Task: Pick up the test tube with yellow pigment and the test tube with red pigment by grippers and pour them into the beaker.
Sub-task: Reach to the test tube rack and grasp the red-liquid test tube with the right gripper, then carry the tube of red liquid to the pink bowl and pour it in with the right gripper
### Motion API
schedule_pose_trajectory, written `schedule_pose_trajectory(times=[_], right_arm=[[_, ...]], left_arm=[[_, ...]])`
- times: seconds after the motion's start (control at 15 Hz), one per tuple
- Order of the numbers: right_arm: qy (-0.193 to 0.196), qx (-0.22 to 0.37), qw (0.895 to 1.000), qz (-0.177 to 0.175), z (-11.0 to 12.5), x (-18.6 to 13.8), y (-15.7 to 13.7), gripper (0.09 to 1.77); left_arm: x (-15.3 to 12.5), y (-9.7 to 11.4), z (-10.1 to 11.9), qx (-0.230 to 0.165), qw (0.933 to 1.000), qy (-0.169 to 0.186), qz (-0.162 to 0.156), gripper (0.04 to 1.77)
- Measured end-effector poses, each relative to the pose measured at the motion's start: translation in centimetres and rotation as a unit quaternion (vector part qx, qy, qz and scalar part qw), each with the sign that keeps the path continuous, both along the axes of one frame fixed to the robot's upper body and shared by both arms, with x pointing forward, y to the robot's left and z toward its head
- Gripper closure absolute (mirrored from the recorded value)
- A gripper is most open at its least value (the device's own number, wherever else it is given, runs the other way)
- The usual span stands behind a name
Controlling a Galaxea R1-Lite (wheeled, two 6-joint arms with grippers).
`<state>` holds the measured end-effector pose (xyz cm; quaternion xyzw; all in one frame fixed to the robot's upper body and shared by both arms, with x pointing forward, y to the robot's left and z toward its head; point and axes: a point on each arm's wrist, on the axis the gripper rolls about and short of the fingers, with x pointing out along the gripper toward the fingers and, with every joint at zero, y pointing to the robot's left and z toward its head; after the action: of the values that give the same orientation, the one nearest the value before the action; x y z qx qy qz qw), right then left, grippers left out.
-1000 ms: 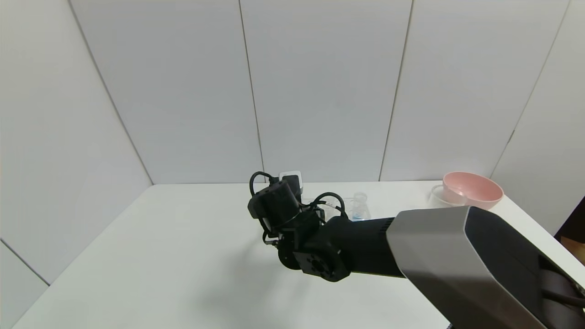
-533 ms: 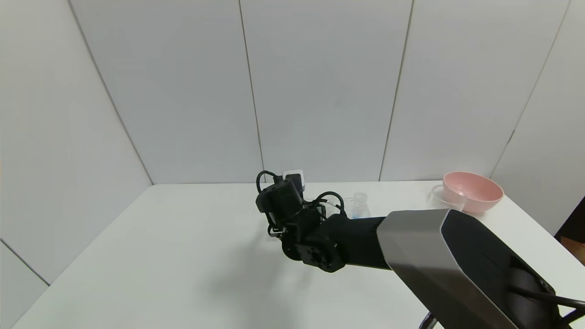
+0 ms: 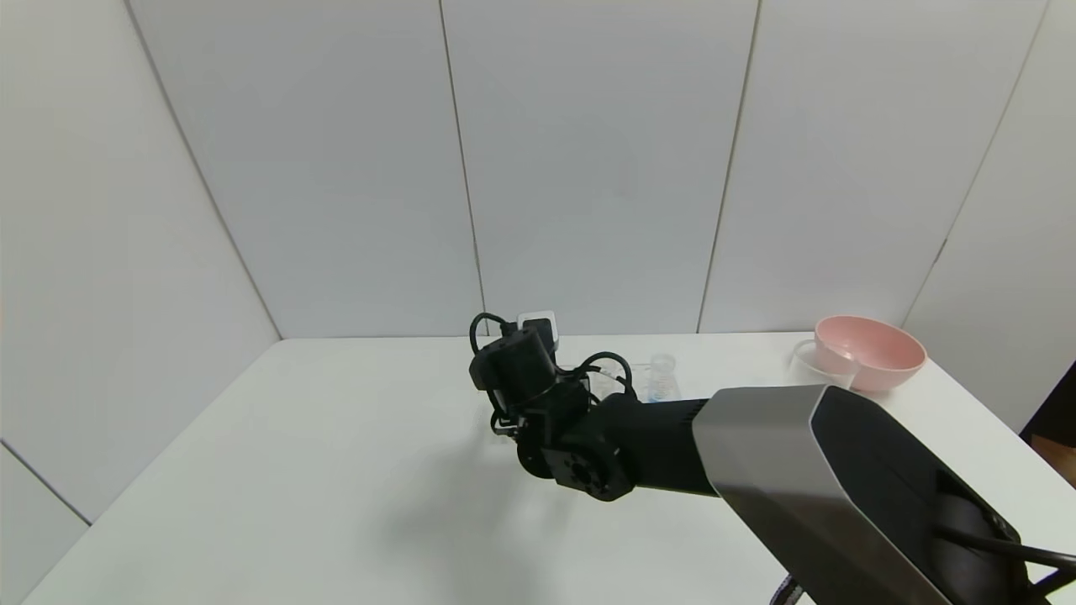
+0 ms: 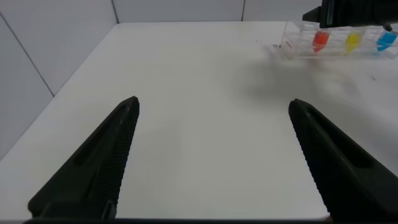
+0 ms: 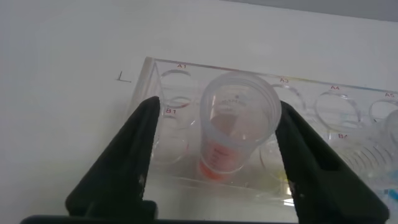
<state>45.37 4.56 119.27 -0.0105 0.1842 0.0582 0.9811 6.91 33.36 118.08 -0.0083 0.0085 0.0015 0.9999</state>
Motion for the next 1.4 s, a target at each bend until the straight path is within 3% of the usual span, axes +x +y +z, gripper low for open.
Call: schedule_pose_trajectory(times=[0.27, 0.33, 0.4, 1.07, 1.4], right_arm=[[-0.001, 0.001, 1.0, 0.004, 0.2, -0.5, 0.3, 1.07], [-0.001, 0.0, 1.0, 0.003, 0.3, -0.5, 0.3, 1.29], [-0.002, 0.001, 1.0, 0.003, 0.4, -0.6, 0.3, 1.34], [-0.005, 0.006, 1.0, 0.005, 0.8, -0.7, 0.4, 1.34], [-0.017, 0.02, 1.0, 0.009, 3.5, -1.1, -0.1, 1.34]], left_arm=[[0.0, 0.0, 0.0, 0.0, 1.0, 0.0, 0.0, 0.09], [0.0, 0.0, 0.0, 0.0, 1.0, 0.0, 0.0, 0.09], [0.0, 0.0, 0.0, 0.0, 1.0, 0.0, 0.0, 0.09], [0.0, 0.0, 0.0, 0.0, 1.0, 0.0, 0.0, 0.09], [0.0, 0.0, 0.0, 0.0, 1.0, 0.0, 0.0, 0.09]])
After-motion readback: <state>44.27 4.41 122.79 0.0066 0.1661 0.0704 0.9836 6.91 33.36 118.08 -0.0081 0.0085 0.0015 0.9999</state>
